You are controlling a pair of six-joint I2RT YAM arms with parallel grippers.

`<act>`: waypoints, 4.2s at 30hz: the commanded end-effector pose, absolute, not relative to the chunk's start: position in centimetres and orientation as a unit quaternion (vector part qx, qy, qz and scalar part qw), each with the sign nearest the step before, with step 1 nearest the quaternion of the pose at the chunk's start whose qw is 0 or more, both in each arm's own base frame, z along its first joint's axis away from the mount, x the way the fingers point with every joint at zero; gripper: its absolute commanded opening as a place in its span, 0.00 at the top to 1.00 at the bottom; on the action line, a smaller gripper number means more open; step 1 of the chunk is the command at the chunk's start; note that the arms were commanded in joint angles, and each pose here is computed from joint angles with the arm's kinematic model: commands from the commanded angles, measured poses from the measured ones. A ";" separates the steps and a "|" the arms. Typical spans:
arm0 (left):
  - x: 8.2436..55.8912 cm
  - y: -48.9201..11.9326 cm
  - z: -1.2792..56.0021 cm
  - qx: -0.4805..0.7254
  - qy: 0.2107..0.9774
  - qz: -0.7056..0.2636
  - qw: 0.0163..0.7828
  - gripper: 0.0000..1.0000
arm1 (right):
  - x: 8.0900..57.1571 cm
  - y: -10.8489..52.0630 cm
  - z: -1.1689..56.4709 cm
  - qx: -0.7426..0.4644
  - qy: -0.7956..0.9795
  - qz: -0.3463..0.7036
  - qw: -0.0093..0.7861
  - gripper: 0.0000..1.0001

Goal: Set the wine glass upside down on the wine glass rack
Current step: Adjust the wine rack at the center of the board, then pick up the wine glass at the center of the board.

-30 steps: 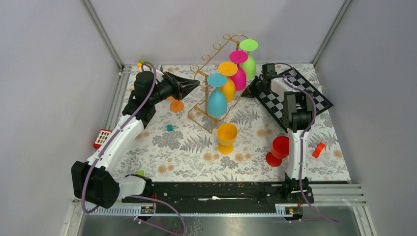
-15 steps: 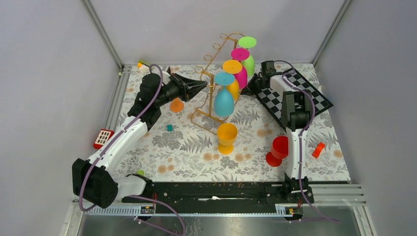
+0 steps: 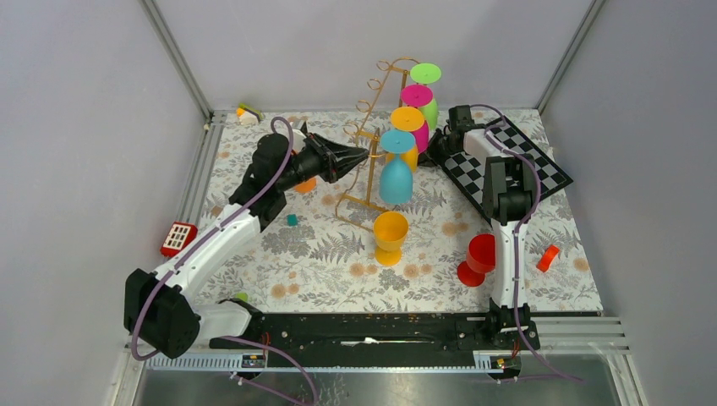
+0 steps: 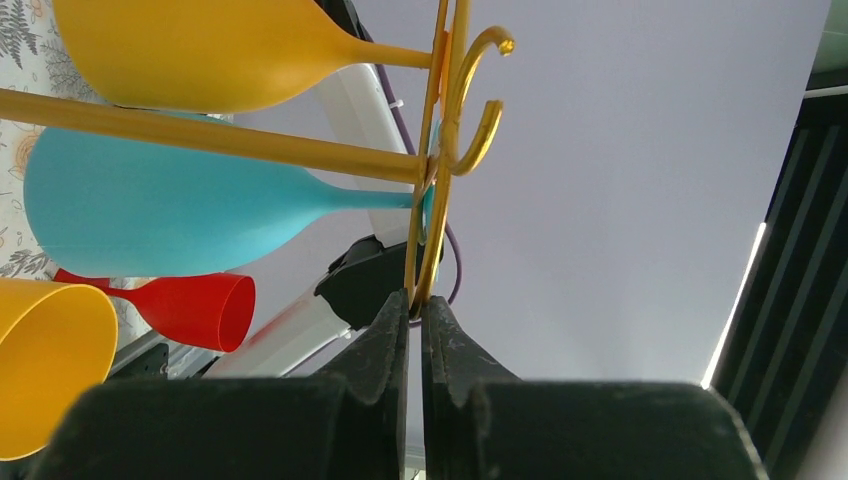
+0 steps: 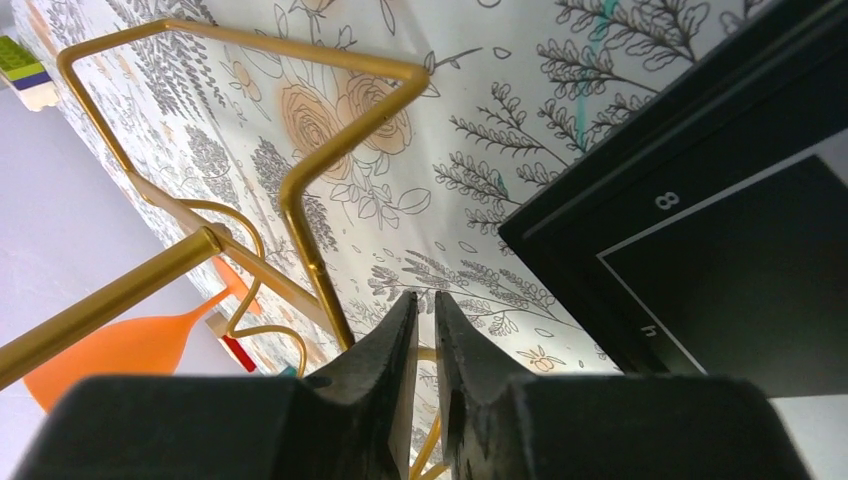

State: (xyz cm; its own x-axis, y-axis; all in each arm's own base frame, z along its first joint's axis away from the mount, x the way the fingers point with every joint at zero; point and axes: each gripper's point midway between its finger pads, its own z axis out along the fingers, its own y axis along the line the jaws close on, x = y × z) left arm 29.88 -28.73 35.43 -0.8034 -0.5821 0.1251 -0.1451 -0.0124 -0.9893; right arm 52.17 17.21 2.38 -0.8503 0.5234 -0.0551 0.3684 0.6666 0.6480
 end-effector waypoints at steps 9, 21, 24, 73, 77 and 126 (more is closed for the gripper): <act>29.1 -28.2 37.3 -0.273 0.651 -0.680 0.197 0.76 | 51.2 16.3 4.5 0.214 0.916 0.310 0.135 0.66; 27.8 -24.7 38.0 -0.260 0.674 -0.621 0.304 0.01 | 48.0 13.7 8.0 0.220 0.911 0.309 0.164 0.51; 26.7 -23.4 38.1 -0.249 0.683 -0.602 0.330 0.01 | 46.2 13.0 9.1 0.217 0.912 0.304 0.170 0.50; 16.0 -13.9 18.0 -0.061 0.913 -0.281 0.289 0.01 | 19.5 11.9 16.8 0.100 0.918 0.328 0.200 0.43; 15.2 -14.4 18.1 -0.058 0.910 -0.302 0.279 0.01 | 18.4 13.5 17.1 0.082 0.919 0.343 0.179 0.40; 13.6 -15.1 17.3 -0.101 0.896 -0.347 0.257 0.01 | 20.3 19.8 15.3 0.061 0.934 0.315 0.158 0.95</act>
